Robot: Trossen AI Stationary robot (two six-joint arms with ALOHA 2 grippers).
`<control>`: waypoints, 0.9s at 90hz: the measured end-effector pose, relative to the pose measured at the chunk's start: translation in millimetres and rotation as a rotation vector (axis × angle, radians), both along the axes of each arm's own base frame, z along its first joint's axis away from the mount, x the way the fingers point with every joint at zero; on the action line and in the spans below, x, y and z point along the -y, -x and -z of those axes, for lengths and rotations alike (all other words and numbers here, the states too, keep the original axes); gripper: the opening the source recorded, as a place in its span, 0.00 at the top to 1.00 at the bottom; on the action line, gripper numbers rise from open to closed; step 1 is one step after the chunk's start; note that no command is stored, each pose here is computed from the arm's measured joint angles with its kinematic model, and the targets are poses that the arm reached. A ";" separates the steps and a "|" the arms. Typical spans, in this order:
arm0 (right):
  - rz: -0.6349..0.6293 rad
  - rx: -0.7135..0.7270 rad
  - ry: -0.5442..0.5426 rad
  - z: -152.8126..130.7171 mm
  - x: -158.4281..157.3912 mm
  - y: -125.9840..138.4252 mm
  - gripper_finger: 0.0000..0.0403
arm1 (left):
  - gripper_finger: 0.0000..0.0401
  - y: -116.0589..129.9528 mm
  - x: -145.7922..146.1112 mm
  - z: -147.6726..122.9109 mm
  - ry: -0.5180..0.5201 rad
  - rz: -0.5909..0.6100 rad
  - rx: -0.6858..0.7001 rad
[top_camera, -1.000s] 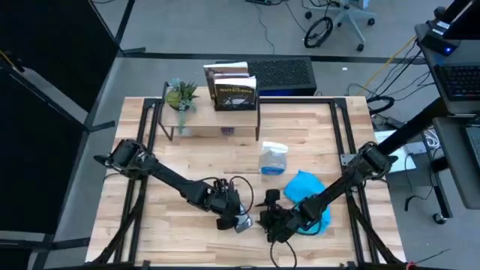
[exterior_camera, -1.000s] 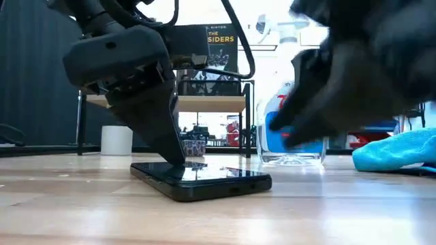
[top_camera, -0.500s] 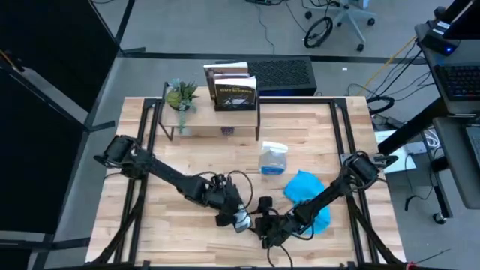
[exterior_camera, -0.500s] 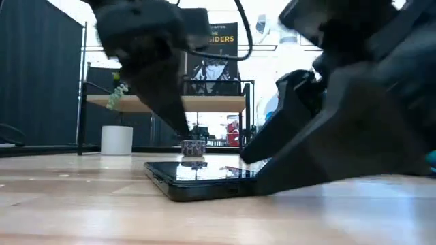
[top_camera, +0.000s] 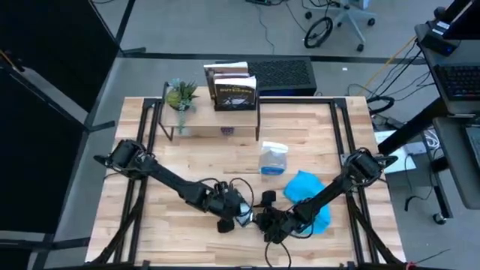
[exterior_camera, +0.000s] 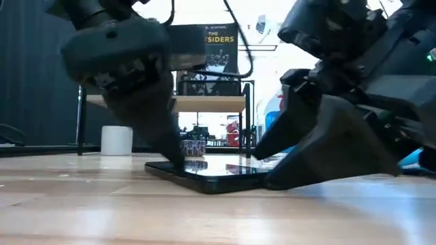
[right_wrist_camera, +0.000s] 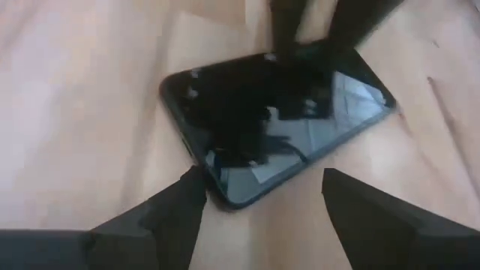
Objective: Apply microfiber cloth
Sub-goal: Wipe the front of the black cellphone with a blue microfiber cloth
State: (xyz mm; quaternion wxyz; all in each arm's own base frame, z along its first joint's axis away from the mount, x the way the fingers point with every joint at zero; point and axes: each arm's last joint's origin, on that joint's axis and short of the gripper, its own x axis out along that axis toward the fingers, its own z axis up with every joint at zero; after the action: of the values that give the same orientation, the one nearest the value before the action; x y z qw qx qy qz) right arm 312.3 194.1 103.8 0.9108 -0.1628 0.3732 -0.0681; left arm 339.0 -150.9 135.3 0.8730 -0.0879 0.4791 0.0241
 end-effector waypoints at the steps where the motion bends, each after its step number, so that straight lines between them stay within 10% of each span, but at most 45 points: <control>1: 0.003 -0.005 0.008 -0.8 0.7 0.8 0.38 | 0.65 -0.2 0.1 -0.1 0.003 0.000 0.003; 42: 0.098 -0.125 0.164 -40.9 23.9 29.9 0.38 | 0.65 -10.6 6.2 -21.9 0.114 -0.014 0.078; 65: 0.164 -0.306 -0.220 -98.4 40.7 69.8 0.38 | 0.65 -0.5 10.3 -42.3 0.051 0.035 -0.005; 81: 0.406 -0.524 -0.300 -106.0 55.7 107.9 0.38 | 0.65 14.6 2.9 -19.4 -0.040 0.030 -0.105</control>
State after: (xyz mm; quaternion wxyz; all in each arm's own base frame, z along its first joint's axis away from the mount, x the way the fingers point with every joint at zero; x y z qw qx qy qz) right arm 204.5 138.3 209.9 0.7659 0.0381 0.6245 -0.1479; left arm 324.4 -153.8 154.7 0.8485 -0.0617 0.5251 0.0251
